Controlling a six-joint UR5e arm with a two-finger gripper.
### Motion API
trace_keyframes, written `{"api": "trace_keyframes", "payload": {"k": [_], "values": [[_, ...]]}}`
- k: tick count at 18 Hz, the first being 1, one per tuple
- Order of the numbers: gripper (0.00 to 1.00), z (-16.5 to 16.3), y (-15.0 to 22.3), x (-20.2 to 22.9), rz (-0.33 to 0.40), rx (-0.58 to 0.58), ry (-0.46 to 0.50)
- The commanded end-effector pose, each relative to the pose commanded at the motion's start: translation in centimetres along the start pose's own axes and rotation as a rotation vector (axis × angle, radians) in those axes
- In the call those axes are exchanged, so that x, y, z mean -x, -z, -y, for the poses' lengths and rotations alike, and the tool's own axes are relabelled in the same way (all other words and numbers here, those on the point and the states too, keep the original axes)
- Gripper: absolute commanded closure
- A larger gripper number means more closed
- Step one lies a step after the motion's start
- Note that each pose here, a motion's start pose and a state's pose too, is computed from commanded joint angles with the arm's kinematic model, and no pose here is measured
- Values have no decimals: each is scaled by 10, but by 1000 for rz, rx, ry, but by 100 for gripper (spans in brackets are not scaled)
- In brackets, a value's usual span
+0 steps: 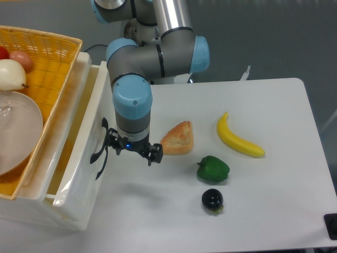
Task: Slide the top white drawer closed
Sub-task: 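Push the drawer front with the gripper into the cabinet, then hold the gripper against the closed drawer front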
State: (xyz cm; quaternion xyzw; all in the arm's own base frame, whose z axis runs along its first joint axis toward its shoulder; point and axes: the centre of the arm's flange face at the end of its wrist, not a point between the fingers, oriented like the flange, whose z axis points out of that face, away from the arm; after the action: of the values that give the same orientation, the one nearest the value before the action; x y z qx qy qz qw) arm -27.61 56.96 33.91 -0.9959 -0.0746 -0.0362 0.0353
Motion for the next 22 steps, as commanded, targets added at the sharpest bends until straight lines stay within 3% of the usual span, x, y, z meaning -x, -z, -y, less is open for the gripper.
{"api": "trace_keyframes", "payload": {"k": [22], "values": [[0, 5, -2, -16, -6, 1, -7]]}}
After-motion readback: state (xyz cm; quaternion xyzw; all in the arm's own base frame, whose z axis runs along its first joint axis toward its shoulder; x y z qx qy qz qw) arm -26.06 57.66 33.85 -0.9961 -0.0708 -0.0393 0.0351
